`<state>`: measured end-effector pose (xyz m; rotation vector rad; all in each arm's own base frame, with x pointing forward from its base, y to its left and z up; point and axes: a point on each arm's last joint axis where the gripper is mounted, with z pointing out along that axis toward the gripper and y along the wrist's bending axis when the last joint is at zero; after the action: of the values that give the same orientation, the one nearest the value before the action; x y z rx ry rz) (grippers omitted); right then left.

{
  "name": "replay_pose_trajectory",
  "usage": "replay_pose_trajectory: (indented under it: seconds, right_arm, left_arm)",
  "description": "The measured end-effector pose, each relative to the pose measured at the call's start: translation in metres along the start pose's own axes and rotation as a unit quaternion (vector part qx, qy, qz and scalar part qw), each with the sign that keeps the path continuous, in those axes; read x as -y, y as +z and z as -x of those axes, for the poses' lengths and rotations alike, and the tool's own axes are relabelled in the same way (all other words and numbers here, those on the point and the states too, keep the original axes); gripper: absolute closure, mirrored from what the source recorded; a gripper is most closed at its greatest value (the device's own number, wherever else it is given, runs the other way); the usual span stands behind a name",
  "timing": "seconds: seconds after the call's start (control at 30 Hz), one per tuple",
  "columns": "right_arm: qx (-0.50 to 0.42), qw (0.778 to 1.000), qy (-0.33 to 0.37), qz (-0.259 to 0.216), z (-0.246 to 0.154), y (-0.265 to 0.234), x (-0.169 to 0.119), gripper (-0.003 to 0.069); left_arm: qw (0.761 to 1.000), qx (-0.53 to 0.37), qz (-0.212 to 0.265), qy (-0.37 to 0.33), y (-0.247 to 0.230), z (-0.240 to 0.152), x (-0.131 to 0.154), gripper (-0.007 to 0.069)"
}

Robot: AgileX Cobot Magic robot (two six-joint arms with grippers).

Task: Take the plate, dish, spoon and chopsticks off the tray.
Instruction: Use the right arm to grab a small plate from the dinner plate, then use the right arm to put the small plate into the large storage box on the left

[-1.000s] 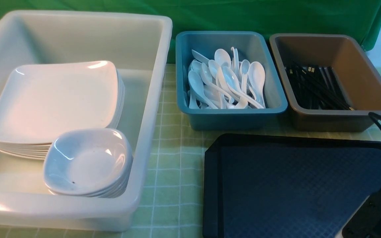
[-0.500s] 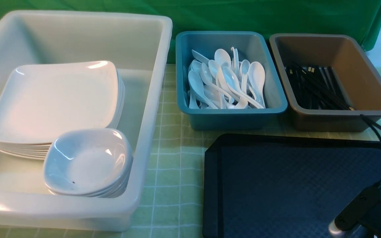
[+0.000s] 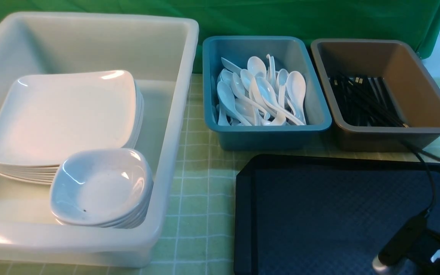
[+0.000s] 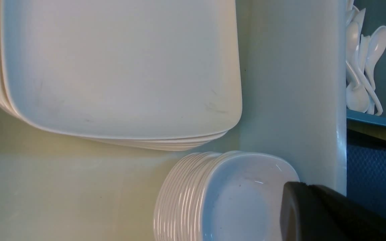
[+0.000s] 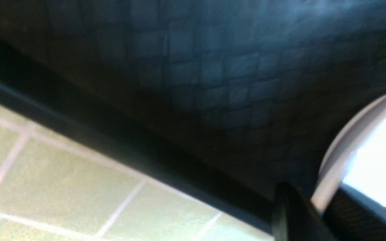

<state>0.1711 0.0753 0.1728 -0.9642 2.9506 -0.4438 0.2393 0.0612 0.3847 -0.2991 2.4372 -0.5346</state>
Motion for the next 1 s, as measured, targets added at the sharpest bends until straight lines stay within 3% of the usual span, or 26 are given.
replay_pose_trajectory:
  seconds: [0.17, 0.33, 0.47, 0.63, 0.73, 0.83, 1.0]
  right_arm:
    - [0.04, 0.999, 0.012, -0.007, 0.011, -0.027, 0.009, 0.0607]
    - [0.118, 0.992, 0.042, -0.01, 0.02, -0.09, 0.028, 0.0627]
    - [0.207, 0.977, 0.057, -0.011, 0.025, -0.154, 0.039, 0.0627]
    - [0.307, 0.951, 0.026, 0.015, 0.031, -0.219, 0.026, 0.0628]
    - [0.363, 0.931, -0.016, 0.042, 0.038, -0.25, 0.004, 0.0628]
    - [0.416, 0.902, -0.085, 0.075, 0.06, -0.275, -0.039, 0.0628]
    - [0.432, 0.881, -0.172, 0.09, 0.109, -0.275, -0.107, 0.0628]
  left_arm:
    - [1.0, 0.0, 0.0, 0.0, 0.0, 0.0, 0.0, 0.0628]
    - [1.0, 0.0, -0.002, -0.001, 0.0, 0.0, 0.0, 0.0628]
    - [1.0, 0.001, -0.006, -0.002, 0.0, 0.0, 0.001, 0.0628]
    - [1.0, 0.002, -0.007, -0.003, 0.0, 0.0, 0.001, 0.0628]
    - [1.0, 0.002, -0.007, -0.001, 0.0, 0.0, 0.001, 0.0628]
    - [1.0, 0.003, -0.006, -0.001, 0.0, 0.001, 0.001, 0.0626]
    - [1.0, 0.006, -0.005, -0.001, 0.0, 0.001, 0.001, 0.0624]
